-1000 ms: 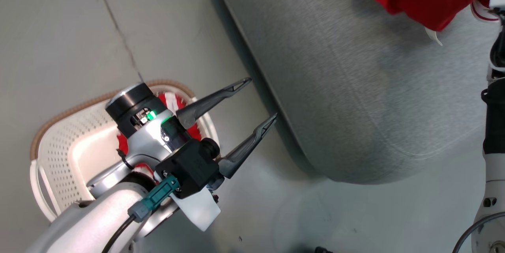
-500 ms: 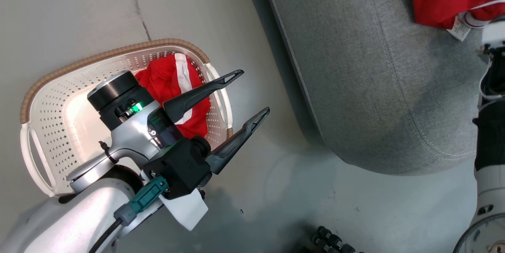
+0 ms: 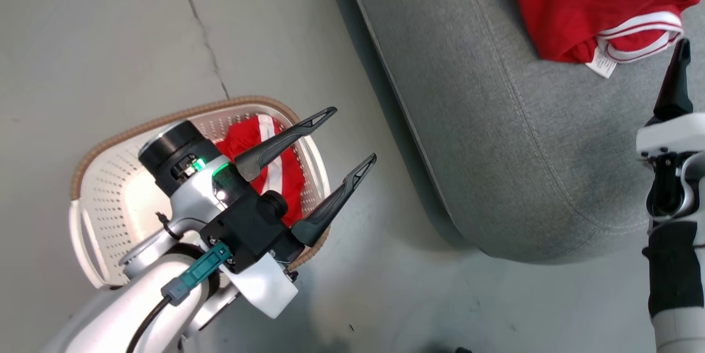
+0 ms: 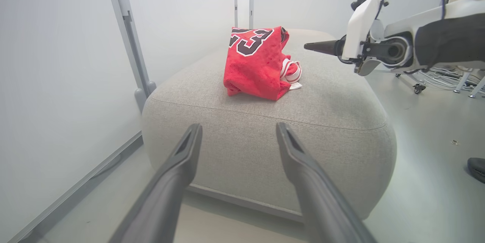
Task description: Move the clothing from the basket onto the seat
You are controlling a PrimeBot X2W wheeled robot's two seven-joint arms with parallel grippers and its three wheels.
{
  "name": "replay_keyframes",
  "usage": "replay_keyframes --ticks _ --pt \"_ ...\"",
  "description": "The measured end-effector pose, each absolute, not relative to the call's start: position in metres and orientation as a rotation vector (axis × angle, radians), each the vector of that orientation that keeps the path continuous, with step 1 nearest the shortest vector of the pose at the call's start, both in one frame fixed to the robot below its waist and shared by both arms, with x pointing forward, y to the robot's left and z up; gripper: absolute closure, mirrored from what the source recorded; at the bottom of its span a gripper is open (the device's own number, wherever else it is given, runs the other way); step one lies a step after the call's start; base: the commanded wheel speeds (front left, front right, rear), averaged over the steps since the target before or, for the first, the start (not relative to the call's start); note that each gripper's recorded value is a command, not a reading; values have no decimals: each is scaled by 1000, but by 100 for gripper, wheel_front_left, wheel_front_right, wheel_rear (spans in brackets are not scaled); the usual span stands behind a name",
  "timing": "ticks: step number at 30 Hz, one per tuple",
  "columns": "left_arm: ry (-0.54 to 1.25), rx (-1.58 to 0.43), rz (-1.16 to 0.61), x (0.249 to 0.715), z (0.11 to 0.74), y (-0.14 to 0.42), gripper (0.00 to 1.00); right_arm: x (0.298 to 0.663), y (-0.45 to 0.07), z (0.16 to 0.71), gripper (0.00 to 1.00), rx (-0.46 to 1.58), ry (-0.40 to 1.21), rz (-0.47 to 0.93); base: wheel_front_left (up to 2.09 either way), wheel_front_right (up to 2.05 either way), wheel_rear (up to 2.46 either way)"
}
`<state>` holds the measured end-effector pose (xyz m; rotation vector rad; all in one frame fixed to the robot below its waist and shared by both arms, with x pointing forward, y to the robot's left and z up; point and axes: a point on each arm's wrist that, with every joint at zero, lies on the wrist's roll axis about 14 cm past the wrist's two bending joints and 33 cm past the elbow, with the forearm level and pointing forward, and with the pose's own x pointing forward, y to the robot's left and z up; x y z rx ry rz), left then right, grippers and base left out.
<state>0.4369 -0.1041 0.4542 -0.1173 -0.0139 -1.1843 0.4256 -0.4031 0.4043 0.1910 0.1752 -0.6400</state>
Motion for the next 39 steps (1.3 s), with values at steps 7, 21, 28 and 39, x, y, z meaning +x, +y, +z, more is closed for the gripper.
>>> replay_keyframes --ticks 7,21,28,39 --pt "-15 -135 -1050 437 470 -84 0 425 -372 432 0 181 96 -527 0 0 0" --pt "-37 -142 -704 446 492 -9 0 447 -268 480 0 204 -50 -202 0 0 0" --pt "-45 -152 -479 446 502 47 0 449 -217 494 0 197 -75 -54 0 0 0" --pt "-88 -159 -146 424 523 143 0 432 -159 513 0 212 -88 113 0 0 0"
